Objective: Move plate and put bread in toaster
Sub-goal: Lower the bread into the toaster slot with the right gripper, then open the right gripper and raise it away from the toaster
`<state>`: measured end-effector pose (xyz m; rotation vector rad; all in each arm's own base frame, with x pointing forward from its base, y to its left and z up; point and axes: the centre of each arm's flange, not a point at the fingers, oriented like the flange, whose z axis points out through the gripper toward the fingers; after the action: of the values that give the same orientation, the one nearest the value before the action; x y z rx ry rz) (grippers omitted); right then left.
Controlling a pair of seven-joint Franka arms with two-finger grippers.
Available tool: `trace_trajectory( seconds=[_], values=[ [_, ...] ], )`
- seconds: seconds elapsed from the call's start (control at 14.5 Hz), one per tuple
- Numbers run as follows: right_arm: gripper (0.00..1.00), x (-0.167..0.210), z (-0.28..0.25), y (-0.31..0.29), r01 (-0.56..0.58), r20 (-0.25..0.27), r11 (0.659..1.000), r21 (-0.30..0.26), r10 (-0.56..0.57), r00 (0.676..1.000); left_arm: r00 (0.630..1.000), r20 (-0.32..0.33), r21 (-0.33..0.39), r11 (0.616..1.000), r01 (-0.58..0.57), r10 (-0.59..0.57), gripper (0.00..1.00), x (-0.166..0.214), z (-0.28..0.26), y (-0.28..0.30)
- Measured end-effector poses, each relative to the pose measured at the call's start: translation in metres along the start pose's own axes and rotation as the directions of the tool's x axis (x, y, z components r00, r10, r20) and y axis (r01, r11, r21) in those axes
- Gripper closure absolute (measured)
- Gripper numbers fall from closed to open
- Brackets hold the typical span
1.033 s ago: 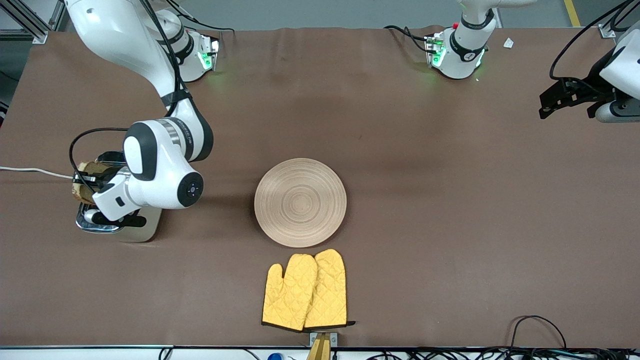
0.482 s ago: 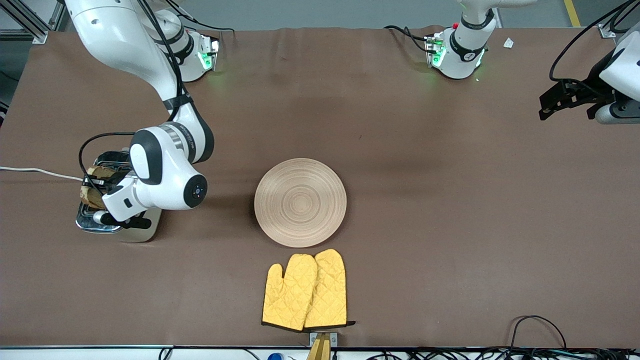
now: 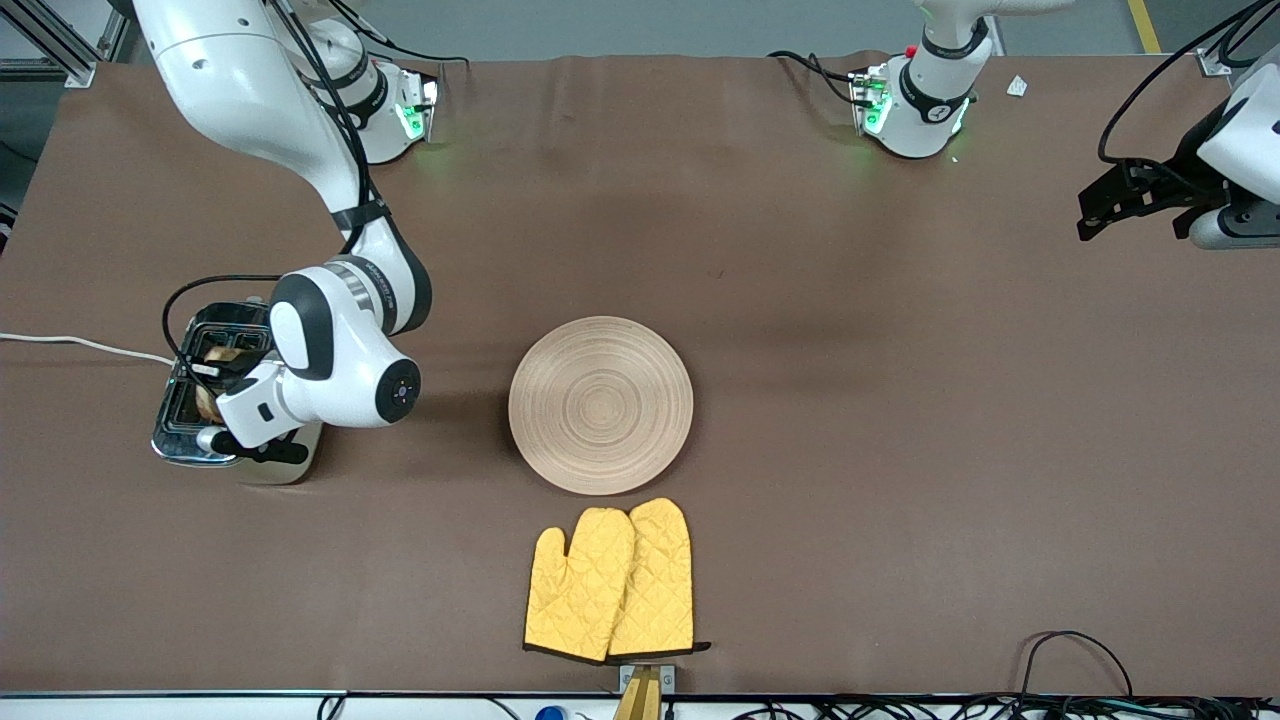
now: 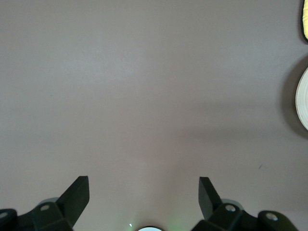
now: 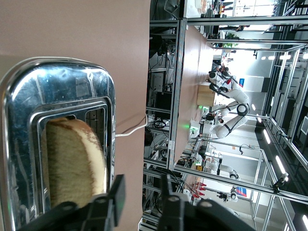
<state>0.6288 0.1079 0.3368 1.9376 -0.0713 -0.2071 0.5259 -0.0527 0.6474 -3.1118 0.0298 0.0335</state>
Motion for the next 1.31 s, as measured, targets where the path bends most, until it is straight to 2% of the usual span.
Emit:
trace_trajectory(
  seconds=[0.14, 0.34, 0.41, 0.62, 0.76, 0.89, 1.03, 1.17, 1.31],
  values=[
    [0.37, 0.000, -0.003, 0.000, -0.002, 0.003, 1.000, 0.017, 0.002, 1.000, 1.000, 0.000, 0.000, 1.000, 0.000, 0.000, 0.00, 0.000, 0.000, 0.000],
    [0.06, 0.000, -0.015, 0.011, -0.033, 0.038, 0.992, 0.123, 0.028, 0.999, 1.000, 0.000, 0.000, 1.000, 0.000, 0.000, 0.00, 0.000, 0.000, 0.000],
    [0.00, 0.001, -0.019, 0.019, -0.049, 0.058, 0.983, 0.176, 0.039, 0.998, 1.000, 0.000, 0.000, 1.000, 0.000, 0.000, 0.00, 0.000, 0.000, 0.000],
    [0.00, 0.006, -0.028, 0.059, -0.121, 0.125, 0.929, 0.350, 0.081, 0.989, 1.000, -0.001, 0.000, 1.000, -0.001, 0.001, 0.00, 0.000, 0.000, 0.000],
    [0.00, 0.008, -0.035, 0.090, -0.165, 0.164, 0.864, 0.476, 0.097, 0.982, 1.000, -0.002, 0.000, 1.000, -0.002, 0.002, 0.00, 0.000, 0.000, 0.001],
    [0.00, 0.012, -0.033, 0.116, -0.207, 0.187, 0.789, 0.578, 0.118, 0.975, 1.000, -0.002, 0.000, 1.000, -0.003, 0.003, 0.00, 0.000, 0.000, 0.002],
    [0.00, 0.017, -0.022, 0.144, -0.261, 0.231, 0.683, 0.682, 0.137, 0.963, 1.000, -0.002, 0.000, 1.000, -0.004, 0.004, 0.00, 0.000, 0.000, 0.002],
    [0.00, 0.015, -0.009, 0.183, -0.311, 0.262, 0.575, 0.757, 0.169, 0.950, 1.000, -0.002, 0.000, 1.000, -0.005, 0.005, 0.00, 0.000, 0.000, 0.002],
    [0.00, 0.001, -0.013, 0.224, -0.319, 0.249, 0.512, 0.798, 0.203, 0.947, 1.000, -0.002, 0.000, 1.000, -0.006, 0.006, 0.00, 0.001, 0.000, 0.003]
  ],
)
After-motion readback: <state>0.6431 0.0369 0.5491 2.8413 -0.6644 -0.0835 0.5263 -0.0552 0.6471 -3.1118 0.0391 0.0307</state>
